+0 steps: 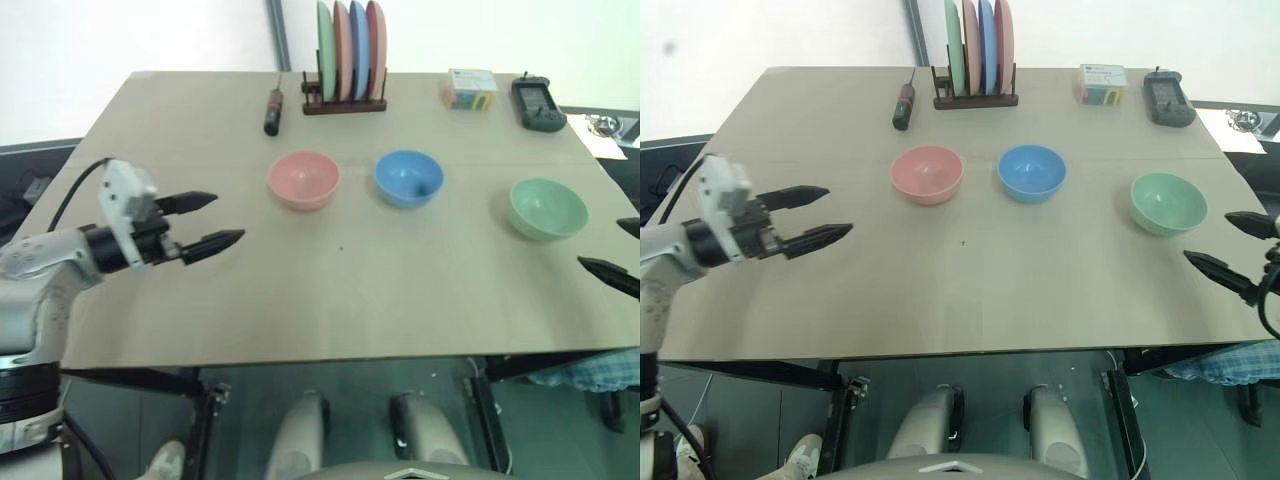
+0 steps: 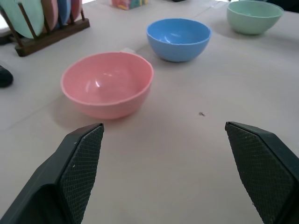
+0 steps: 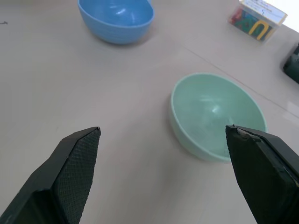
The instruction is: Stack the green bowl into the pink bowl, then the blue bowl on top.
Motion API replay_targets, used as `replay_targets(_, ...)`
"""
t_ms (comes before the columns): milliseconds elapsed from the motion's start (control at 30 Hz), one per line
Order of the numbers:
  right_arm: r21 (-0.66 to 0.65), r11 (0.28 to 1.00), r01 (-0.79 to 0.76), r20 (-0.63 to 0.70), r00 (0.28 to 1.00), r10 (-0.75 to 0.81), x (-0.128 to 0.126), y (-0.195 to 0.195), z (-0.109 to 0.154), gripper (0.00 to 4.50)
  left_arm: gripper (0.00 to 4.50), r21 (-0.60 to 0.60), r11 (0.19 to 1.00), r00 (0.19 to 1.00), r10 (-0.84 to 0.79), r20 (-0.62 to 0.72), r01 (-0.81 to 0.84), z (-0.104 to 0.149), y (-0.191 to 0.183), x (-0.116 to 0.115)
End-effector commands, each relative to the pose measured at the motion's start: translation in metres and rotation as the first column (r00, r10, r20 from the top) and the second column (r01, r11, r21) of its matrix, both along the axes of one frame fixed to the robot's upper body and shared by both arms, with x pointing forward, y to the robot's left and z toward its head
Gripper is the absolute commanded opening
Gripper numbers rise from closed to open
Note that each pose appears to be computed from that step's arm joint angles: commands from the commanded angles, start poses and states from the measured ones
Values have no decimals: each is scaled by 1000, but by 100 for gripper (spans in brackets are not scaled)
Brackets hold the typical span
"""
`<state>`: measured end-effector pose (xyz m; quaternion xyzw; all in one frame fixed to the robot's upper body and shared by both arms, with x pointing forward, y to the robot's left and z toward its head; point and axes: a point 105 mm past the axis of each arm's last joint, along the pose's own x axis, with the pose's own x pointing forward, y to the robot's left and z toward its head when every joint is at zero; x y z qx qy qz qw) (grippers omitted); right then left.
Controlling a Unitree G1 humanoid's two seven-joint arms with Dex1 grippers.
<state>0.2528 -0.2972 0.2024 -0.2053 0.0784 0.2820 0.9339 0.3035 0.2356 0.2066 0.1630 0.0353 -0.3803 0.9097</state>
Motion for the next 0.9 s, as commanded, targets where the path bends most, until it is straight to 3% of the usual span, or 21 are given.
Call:
replay_targets(33,6,994,-108,60,992,107,11,36,7,450,443,205,970,982,98,163,-131,6,-21,24)
replay_targets(133,-11,984,-175,80,981,176,23,62,4,450,443,292,948,975,66,213,-128,8,-49,37)
replay_targets(267,9,958,-288,113,952,285,33,106,4,450,443,568,803,972,60,227,-182,-2,-78,71)
replay_targets(400,14,941,-339,125,934,335,33,129,3,450,443,664,728,981,61,184,-170,-13,-99,92)
replay_targets(500,16,937,-350,134,929,345,32,137,3,450,364,708,695,987,15,160,-126,-21,-117,102)
replay_targets(733,15,943,-332,148,933,327,25,139,5,450,57,727,681,992,-8,125,-87,-18,-129,112)
replay_targets(833,17,950,-313,143,941,307,23,135,2,450,6,720,692,993,-36,111,-56,-12,-133,109)
replay_targets(900,22,956,-292,136,948,287,21,130,-2,450,6,724,690,994,-70,87,-14,-10,-134,102)
